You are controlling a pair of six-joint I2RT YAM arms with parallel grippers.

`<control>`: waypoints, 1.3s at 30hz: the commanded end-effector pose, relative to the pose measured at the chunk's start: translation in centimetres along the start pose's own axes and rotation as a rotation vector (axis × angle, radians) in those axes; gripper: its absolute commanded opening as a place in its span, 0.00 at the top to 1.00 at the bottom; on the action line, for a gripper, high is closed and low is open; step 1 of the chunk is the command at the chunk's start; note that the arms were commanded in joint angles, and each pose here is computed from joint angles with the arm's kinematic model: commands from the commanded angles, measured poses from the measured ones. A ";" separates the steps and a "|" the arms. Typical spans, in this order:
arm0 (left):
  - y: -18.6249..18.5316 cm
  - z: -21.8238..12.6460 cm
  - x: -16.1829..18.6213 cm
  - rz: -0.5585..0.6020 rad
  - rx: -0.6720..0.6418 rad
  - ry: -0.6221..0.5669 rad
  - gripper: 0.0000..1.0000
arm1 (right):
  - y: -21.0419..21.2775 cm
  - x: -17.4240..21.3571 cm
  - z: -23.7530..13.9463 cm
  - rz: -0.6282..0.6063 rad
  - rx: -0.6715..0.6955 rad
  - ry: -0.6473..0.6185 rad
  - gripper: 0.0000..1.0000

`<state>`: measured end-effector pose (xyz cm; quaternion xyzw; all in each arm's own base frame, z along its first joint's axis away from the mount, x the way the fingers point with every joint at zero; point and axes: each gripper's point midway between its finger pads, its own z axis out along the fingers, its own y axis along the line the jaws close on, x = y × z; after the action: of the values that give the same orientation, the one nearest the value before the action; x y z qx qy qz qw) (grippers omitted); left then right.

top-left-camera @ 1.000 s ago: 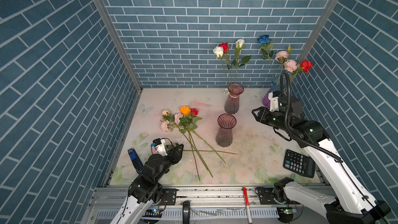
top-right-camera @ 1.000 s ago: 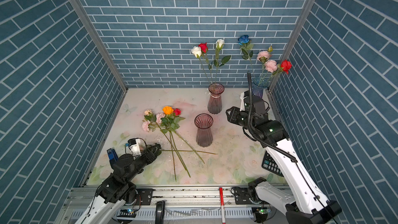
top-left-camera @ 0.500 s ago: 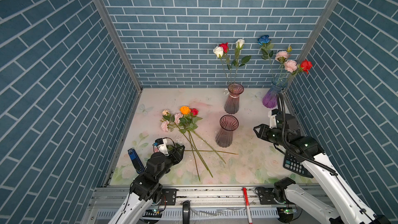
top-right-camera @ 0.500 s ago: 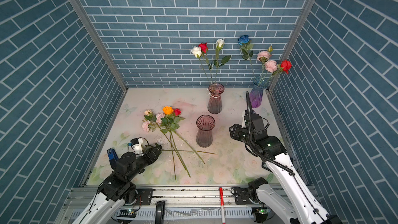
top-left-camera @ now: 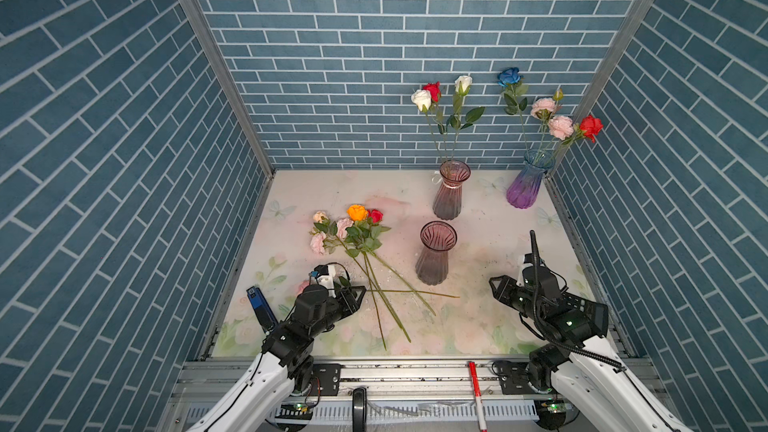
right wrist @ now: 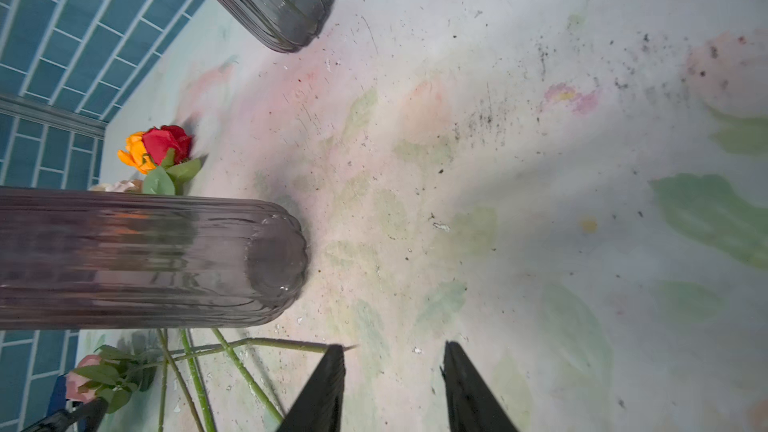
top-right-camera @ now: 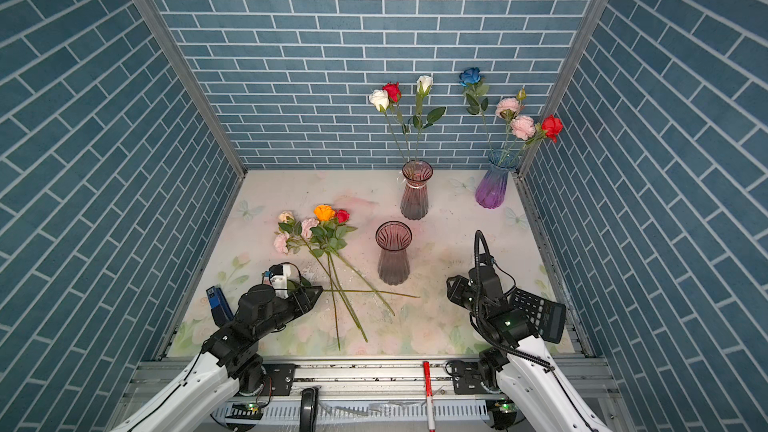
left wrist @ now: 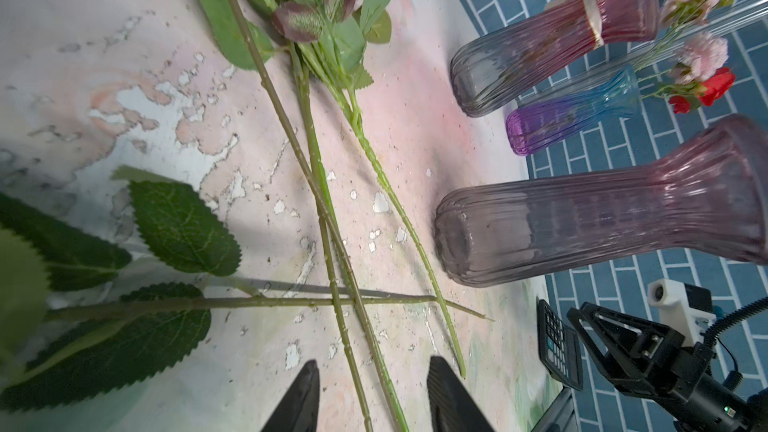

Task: Arrange the flowers into the vase
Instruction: 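Open the right gripper and draw it back toward the robot, then lower the left gripper to the flower pile and close on a cream rose stem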

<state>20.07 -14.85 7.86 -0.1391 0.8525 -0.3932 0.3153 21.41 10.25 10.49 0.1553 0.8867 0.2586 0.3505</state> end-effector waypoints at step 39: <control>-0.9 5.5 2.5 0.022 -0.120 0.292 0.79 | 0.1 -0.6 2.3 0.141 -0.069 -0.073 0.58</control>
<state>21.42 -19.48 4.09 -0.1001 0.9150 -0.3491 0.1758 22.91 10.89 8.42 0.2005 0.8616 0.2962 0.3603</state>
